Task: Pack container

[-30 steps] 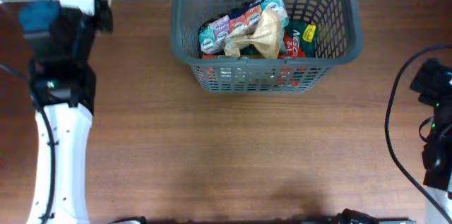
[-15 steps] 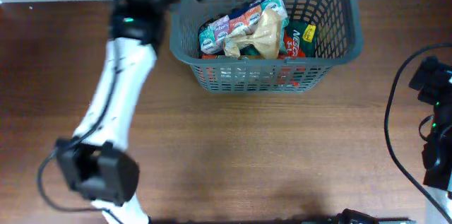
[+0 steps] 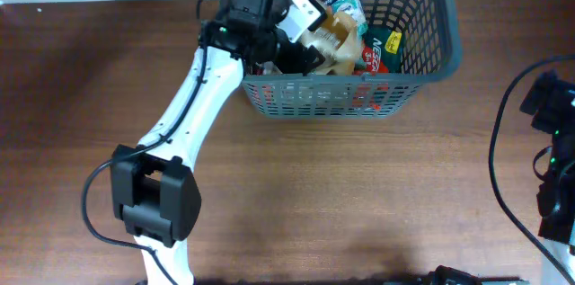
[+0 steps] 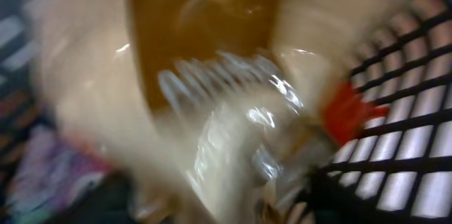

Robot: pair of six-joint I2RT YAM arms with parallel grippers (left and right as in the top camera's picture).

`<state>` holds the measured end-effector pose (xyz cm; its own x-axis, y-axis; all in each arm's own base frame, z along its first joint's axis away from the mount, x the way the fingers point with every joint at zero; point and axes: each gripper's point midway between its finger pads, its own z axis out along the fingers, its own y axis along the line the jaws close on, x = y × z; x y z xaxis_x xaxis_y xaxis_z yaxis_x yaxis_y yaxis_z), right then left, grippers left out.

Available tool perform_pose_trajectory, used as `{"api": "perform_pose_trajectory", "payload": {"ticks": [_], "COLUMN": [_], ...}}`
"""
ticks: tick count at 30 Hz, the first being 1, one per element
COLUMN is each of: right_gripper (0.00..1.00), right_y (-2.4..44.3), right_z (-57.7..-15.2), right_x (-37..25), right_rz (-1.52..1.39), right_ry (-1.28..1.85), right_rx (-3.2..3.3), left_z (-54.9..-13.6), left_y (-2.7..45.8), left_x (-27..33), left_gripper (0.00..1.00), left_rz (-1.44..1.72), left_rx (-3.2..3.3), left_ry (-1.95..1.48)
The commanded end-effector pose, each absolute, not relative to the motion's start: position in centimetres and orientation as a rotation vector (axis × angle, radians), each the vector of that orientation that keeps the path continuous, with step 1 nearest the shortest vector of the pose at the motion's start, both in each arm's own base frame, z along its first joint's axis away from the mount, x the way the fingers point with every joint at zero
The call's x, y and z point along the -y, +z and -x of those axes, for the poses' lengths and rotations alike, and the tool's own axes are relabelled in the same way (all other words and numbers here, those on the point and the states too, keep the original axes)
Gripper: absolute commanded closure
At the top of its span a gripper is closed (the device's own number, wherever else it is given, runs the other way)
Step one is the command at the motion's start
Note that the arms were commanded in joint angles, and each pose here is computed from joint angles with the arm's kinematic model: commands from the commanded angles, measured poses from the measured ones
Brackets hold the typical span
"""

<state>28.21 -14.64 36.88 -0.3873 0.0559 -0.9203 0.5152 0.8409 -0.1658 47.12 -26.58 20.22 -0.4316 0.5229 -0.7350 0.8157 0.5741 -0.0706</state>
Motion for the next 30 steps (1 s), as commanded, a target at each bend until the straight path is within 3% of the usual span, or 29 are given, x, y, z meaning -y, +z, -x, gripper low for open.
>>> {"api": "perform_pose_trajectory", "payload": {"ticks": [1,10,20,24,30], "right_gripper": [0.01,0.01,0.01,0.01,0.01], "right_y": [38.1,42.4,42.0,41.1,37.3], "right_z": [-28.2,-23.3,-10.0,-7.5,-7.1], "right_x": [14.2,13.5,11.2,10.3,9.2], "right_rz": [-0.393,-0.408,-0.592,-0.589,-0.550], "right_ry": [-0.527,-0.595,-0.645,-0.640,-0.601], "right_rx": [-1.881,-1.775,-1.661,-1.655,-1.831], "left_z": [-49.3,-51.6,-51.7,-51.7,-50.1], "left_y": [23.3,30.7,35.5,37.4,38.6], "left_x": [23.7,14.3,6.5,6.0,10.7], "left_gripper": [0.01,0.01,0.01,0.01,0.01], "left_rz": [-1.014,-0.764,-0.593,-0.580,-0.737], "left_rx": [-2.067,-2.021,-1.966,-1.908,-1.795], "left_ry": [-0.401,-0.067,0.050,0.053,-0.206]}}
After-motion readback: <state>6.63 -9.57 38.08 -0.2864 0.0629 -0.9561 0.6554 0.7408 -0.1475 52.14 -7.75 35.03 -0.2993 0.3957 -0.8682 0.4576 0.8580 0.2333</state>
